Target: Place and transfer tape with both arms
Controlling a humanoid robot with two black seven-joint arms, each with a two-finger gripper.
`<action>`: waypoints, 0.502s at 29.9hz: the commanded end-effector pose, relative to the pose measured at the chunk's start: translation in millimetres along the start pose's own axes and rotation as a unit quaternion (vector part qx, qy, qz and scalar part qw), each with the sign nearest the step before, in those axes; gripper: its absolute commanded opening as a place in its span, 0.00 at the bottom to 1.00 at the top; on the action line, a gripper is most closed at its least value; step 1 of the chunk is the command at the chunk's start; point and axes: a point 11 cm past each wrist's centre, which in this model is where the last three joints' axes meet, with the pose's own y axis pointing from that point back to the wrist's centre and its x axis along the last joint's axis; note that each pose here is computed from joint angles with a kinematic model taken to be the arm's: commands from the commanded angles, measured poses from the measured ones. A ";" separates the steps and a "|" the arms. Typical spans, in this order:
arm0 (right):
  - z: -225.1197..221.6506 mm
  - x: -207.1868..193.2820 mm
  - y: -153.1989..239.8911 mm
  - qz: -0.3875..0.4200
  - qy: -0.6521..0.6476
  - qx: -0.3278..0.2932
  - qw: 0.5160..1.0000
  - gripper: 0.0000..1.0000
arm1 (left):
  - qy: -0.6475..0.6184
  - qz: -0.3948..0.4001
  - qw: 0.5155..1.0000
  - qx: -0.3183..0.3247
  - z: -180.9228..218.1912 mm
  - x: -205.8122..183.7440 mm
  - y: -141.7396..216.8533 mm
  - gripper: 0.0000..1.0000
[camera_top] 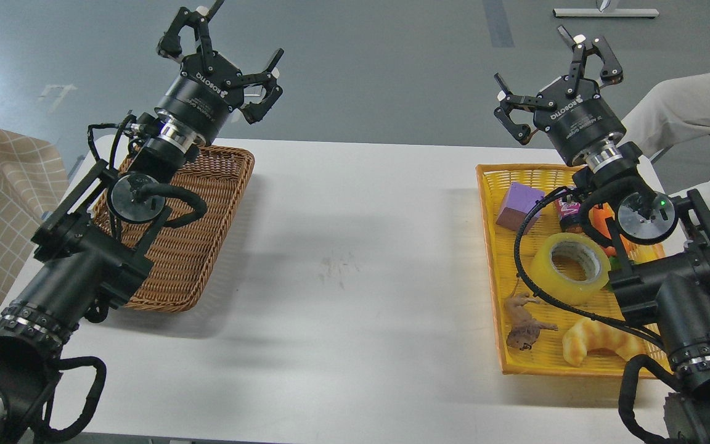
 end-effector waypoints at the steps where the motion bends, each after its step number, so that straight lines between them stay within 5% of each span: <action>1: 0.2 2.1 0.8 0.003 0.000 -0.001 1.000 1.00 | 0.002 0.003 1.000 0.005 -5.0 2.1 5.4 0.98; 15: -3.6 -3.2 -1.7 -0.004 0.001 0.007 1.000 1.00 | -0.003 0.001 1.000 0.020 -11.3 1.5 5.8 0.98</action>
